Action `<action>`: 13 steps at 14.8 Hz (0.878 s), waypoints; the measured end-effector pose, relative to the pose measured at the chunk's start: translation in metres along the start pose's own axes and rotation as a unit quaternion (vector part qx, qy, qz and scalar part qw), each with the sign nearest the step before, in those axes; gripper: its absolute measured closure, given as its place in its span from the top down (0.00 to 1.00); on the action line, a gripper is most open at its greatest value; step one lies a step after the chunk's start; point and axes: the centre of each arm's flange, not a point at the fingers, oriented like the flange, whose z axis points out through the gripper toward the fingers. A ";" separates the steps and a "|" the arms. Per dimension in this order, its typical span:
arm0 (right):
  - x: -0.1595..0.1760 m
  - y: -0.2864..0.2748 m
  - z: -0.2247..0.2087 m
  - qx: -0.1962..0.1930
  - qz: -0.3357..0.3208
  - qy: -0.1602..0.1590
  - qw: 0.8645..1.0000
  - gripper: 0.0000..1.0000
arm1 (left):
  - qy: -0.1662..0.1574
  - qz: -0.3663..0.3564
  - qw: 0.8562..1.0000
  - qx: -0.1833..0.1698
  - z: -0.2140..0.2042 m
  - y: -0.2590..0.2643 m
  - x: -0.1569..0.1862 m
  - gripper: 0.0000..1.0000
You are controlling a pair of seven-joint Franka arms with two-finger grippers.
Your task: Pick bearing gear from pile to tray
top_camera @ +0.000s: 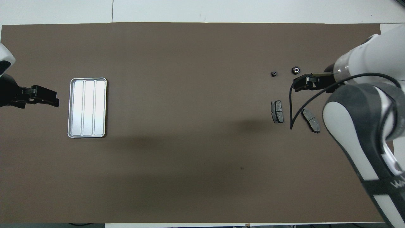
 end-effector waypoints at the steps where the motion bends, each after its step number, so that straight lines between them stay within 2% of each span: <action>1: 0.013 -0.001 0.024 -0.003 0.000 -0.007 1.000 1.00 | 0.000 0.000 1.000 0.000 0.000 0.000 0.000 1.00; 6: 0.065 -0.007 0.104 -0.039 0.029 -0.028 0.998 1.00 | 0.000 0.000 1.000 0.000 0.000 0.000 0.000 1.00; 9: 0.089 -0.021 0.136 -0.052 0.058 -0.024 0.997 1.00 | 0.000 0.000 1.000 0.000 0.000 0.000 0.000 1.00; 13: 0.100 -0.041 0.168 -0.059 0.084 -0.009 0.995 1.00 | 0.000 0.000 1.000 0.000 0.000 0.000 0.000 1.00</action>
